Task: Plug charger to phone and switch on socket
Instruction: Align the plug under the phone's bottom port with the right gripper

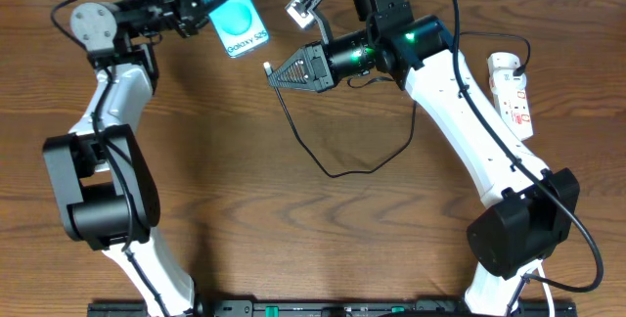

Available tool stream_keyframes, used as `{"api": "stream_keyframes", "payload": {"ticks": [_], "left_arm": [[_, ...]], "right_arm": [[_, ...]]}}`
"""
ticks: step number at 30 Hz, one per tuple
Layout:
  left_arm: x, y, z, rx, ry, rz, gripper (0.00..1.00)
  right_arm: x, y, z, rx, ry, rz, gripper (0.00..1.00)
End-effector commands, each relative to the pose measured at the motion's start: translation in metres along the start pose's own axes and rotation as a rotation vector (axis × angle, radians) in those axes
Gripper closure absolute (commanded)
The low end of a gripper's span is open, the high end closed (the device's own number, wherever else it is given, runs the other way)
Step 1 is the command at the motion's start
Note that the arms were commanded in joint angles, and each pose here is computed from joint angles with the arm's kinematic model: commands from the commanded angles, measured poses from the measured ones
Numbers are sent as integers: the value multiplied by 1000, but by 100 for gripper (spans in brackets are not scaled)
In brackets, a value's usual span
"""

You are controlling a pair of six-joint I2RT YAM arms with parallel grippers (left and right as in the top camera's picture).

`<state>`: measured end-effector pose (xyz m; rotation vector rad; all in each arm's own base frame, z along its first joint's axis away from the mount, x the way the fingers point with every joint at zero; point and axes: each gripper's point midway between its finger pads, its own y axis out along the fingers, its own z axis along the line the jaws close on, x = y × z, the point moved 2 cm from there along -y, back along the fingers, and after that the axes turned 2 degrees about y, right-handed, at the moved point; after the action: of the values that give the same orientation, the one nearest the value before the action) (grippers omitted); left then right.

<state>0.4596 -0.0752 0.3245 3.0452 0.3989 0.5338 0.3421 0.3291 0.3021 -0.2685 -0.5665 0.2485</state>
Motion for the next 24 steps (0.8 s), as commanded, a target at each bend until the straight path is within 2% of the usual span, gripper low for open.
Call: {"api": "stream_keyframes", "payload": {"ticks": [1, 24], "left_arm": [[1, 5, -28, -21, 52, -9, 93], [-4, 9, -38, -32, 79, -1, 93]], "right_arm": [[2, -5, 0, 25, 6, -4, 99], [3, 3, -16, 48, 14, 5, 99]]}}
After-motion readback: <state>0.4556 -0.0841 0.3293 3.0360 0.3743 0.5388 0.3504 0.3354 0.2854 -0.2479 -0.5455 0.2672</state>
